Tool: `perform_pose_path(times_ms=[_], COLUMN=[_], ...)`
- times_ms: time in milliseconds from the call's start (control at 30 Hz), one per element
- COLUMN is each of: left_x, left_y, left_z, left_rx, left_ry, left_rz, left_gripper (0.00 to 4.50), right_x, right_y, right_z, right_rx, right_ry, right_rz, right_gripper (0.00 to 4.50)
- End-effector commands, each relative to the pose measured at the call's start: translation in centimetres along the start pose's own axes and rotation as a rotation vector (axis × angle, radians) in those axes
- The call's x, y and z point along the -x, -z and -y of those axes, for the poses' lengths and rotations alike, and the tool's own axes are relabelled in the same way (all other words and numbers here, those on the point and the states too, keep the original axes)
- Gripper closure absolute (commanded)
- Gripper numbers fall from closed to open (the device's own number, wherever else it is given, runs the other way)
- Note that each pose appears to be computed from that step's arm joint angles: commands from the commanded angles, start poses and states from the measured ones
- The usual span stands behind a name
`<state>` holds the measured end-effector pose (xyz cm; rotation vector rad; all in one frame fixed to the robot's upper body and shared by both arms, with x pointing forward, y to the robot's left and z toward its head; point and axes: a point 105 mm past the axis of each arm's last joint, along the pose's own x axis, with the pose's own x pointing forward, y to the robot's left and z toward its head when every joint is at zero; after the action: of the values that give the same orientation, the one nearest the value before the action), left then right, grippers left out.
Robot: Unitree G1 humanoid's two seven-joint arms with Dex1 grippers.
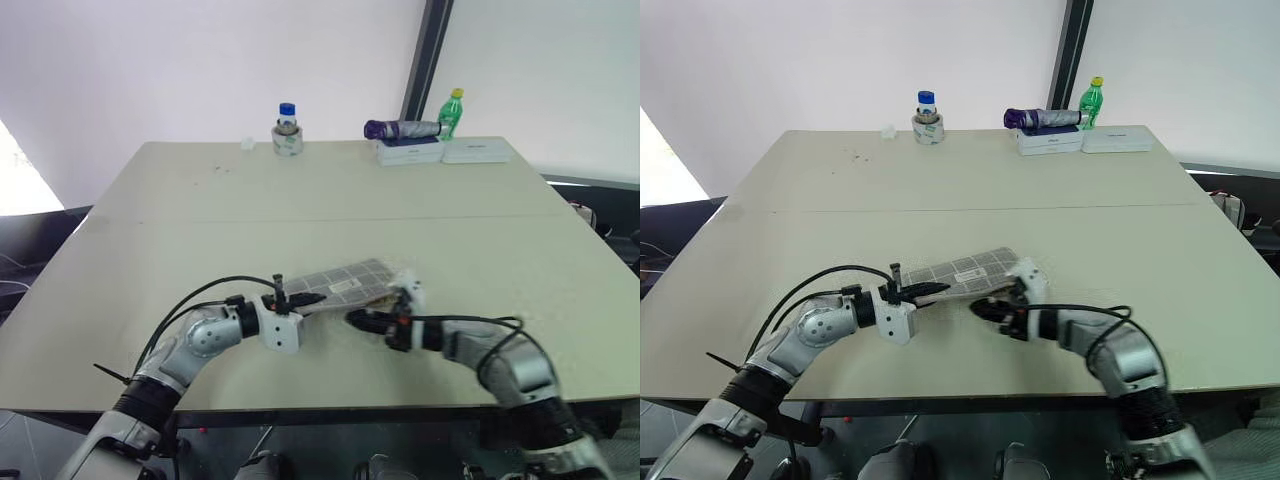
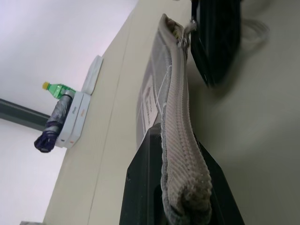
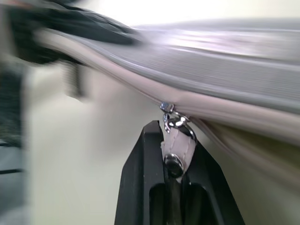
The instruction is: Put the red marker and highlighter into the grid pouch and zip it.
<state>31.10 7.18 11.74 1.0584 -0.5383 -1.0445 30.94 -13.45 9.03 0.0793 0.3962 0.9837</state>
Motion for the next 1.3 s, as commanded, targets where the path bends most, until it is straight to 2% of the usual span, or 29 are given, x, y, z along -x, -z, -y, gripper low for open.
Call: perform_pose_path(times_ms=[33, 167, 300, 400, 500, 600, 633, 800, 933, 1000, 1200, 1300], left_x=[1.5, 2.1, 2.2, 2.6, 3.7, 4.8, 4.9, 10.2, 14.1, 15.8, 22.2, 24.2], left_y=[0.8, 1.5, 2.1, 3.1, 4.1, 4.6, 4.6, 5.8, 5.5, 5.3, 5.3, 5.1], left_z=[-1.4, -1.3, -1.5, -2.7, -2.9, -4.5, -4.8, -4.5, -3.4, -2.8, -3.0, -3.3], left_rx=[0.003, 0.044, 0.117, 0.183, 0.148, 0.238, 0.255, 0.348, 0.457, 0.514, 0.723, 0.742], left_ry=[-0.059, -0.05, -0.046, -0.094, -0.081, -0.199, -0.216, -0.299, -0.366, -0.397, -0.608, -0.645], left_rz=[-0.037, -0.055, -0.059, -0.082, -0.118, -0.119, -0.118, -0.216, -0.274, -0.31, -0.407, -0.437], left_gripper=[4.5, 4.5, 4.5, 3.45, 1.94, 0.32, 0.06, 0.06, 0.06, 0.06, 0.06, 0.06], right_x=[3.4, 6.8, 7.2, 6.2, 5.3, 5.2, 5.3, 8.0, 9.5, 9.8, 11.7, 12.3], right_y=[-1.3, -2.2, -2.5, -3.4, -3.7, -3.9, -3.9, -3.8, -4.7, -5.0, -3.8, -4.1], right_z=[2.5, 5.6, 6.1, 5.3, 4.4, 4.0, 4.0, 5.6, 6.1, 5.8, 5.1, 5.6], right_rx=[0.061, 0.093, 0.108, 0.111, 0.152, 0.19, 0.194, 0.243, 0.256, 0.276, 0.442, 0.48], right_ry=[0.087, 0.217, 0.224, 0.165, 0.132, 0.127, 0.128, 0.195, 0.221, 0.208, 0.132, 0.139], right_rz=[0.018, 0.005, 0.006, 0.061, 0.068, 0.074, 0.073, 0.012, 0.039, 0.062, 0.004, 0.016], right_gripper=[4.44, 4.44, 4.44, 3.51, 1.95, 0.31, 0.06, 0.06, 0.06, 0.06, 0.06, 0.06])
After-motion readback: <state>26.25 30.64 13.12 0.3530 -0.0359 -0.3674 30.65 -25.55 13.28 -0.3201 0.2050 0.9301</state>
